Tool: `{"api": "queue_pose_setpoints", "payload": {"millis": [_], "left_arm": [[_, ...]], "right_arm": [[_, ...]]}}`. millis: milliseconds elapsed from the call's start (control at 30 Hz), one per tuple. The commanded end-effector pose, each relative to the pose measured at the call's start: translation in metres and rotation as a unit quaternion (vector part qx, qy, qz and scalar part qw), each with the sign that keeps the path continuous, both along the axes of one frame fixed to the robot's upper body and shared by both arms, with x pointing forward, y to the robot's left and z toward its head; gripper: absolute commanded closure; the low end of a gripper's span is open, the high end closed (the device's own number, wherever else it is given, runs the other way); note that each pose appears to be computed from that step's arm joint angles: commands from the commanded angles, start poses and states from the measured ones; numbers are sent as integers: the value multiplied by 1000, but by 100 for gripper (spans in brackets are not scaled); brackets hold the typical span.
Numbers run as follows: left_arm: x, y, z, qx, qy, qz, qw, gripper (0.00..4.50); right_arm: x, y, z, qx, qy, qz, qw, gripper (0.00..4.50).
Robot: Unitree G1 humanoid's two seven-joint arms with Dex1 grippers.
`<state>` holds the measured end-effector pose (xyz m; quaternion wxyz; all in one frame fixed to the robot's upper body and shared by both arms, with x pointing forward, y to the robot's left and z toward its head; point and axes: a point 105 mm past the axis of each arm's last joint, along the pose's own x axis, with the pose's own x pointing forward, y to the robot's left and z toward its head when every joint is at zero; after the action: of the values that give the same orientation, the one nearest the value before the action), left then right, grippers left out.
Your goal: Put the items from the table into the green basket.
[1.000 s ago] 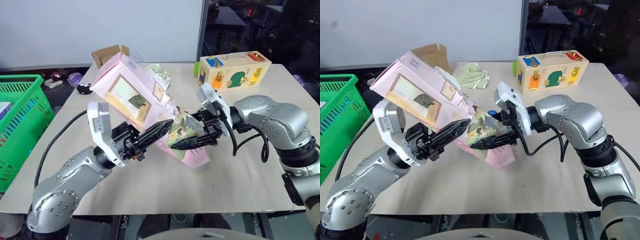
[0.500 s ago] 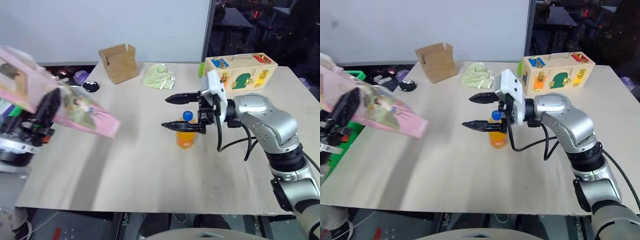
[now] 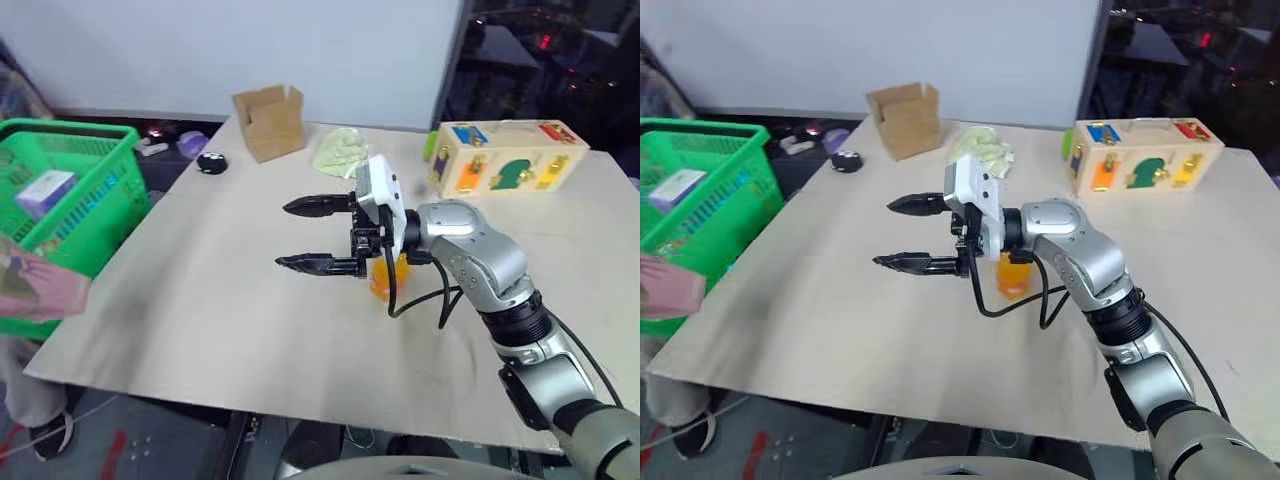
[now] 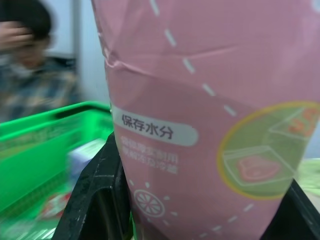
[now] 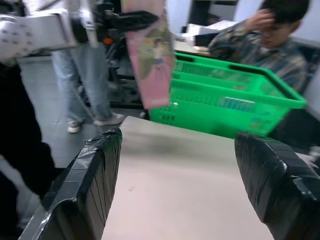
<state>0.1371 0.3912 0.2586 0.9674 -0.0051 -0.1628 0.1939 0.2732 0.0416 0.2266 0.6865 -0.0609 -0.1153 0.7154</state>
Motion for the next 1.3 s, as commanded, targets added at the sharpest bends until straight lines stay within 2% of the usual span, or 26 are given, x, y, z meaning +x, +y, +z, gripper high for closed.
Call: {"api": "queue_pose_setpoints", "payload": {"millis": [33, 167, 400, 467, 567, 733, 833, 933, 1000, 1033, 1200, 1300], "left_arm": [[-14, -1, 22, 34, -19, 29, 999, 202], [-7, 18, 28, 46, 13, 66, 997, 202], [35, 63, 79, 96, 18, 55, 994, 202], [56, 86, 100, 108, 15, 58, 992, 202], [74, 101, 117, 112, -3, 47, 993, 202], [102, 108, 128, 128, -24, 29, 991, 202], [115, 114, 119, 119, -9, 42, 992, 202], [120, 120, 99, 94, 9, 43, 995, 112], [119, 125, 91, 91, 14, 55, 994, 27], [117, 126, 90, 84, 8, 58, 995, 6], [110, 125, 81, 77, -18, 19, 997, 6], [115, 106, 78, 96, -19, -63, 993, 6]], "right_arm": [[6, 12, 20, 34, -30, -24, 999, 70], [13, 26, 30, 29, -29, -49, 998, 70], [-1, 28, 41, 24, -34, -17, 999, 70], [-2, 28, 54, 40, -27, -21, 999, 70], [7, 29, 63, 42, -42, -70, 996, 70], [21, 34, 67, 34, -62, -142, 987, 70], [18, 36, 66, 40, -59, -149, 986, 70], [15, 35, 66, 42, -60, -152, 986, 66], [15, 33, 68, 45, -63, -157, 985, 66], [15, 33, 69, 47, -64, -158, 984, 66], [10, 29, 70, 53, -63, -149, 985, 66], [11, 23, 65, 49, -65, -147, 986, 66]]}}
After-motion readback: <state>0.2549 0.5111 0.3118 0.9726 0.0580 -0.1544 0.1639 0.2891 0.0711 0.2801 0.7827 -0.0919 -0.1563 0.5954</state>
